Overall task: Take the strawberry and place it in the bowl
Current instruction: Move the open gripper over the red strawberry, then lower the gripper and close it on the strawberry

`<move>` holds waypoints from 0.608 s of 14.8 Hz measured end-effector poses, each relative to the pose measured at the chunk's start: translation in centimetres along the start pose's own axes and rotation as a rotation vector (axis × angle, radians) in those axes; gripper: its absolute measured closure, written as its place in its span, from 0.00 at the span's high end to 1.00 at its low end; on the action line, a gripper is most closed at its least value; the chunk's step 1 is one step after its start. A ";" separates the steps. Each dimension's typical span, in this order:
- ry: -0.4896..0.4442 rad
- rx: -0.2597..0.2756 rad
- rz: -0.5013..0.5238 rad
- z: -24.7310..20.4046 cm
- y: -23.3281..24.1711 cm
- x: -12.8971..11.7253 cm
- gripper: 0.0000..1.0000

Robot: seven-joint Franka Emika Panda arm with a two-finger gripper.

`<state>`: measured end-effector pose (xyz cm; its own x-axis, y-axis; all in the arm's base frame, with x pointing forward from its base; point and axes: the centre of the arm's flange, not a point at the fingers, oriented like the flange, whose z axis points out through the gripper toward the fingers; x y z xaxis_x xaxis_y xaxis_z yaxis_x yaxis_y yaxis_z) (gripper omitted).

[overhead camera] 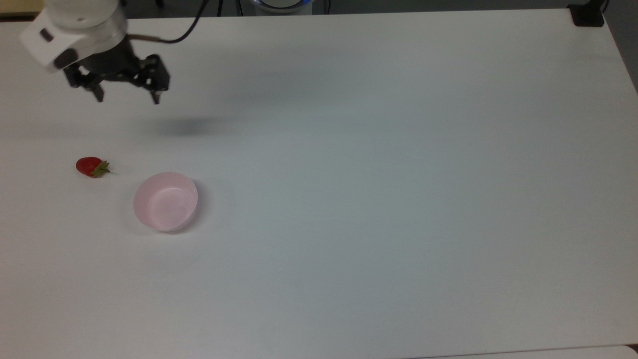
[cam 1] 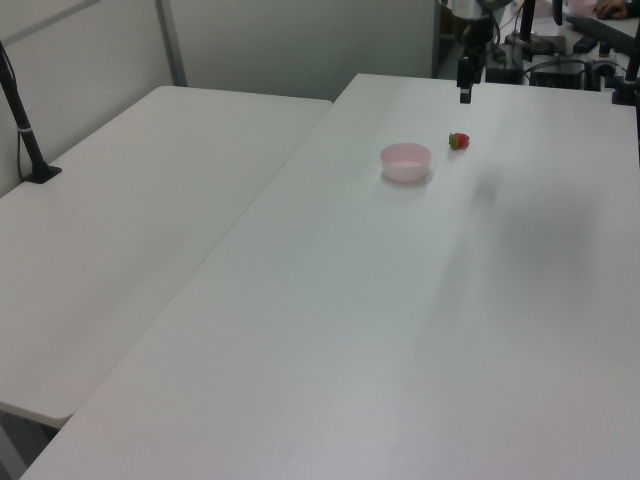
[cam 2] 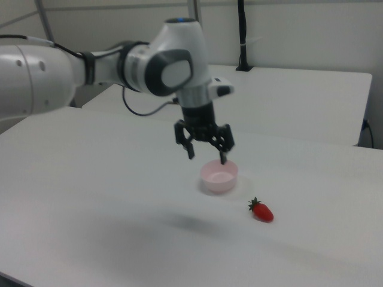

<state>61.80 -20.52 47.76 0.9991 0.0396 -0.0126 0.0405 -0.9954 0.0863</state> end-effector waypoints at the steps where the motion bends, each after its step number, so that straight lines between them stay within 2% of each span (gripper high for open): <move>1: -0.002 -0.001 -0.014 1.2 1.4 0.0 1.00; 6: 0.027 -0.025 -0.227 7.2 5.4 1.0 1.00; 9: 0.075 -0.064 -0.375 9.3 6.6 1.9 1.00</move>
<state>63.89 -27.84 39.04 0.9128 0.4080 0.0172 0.4010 -0.9035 0.1516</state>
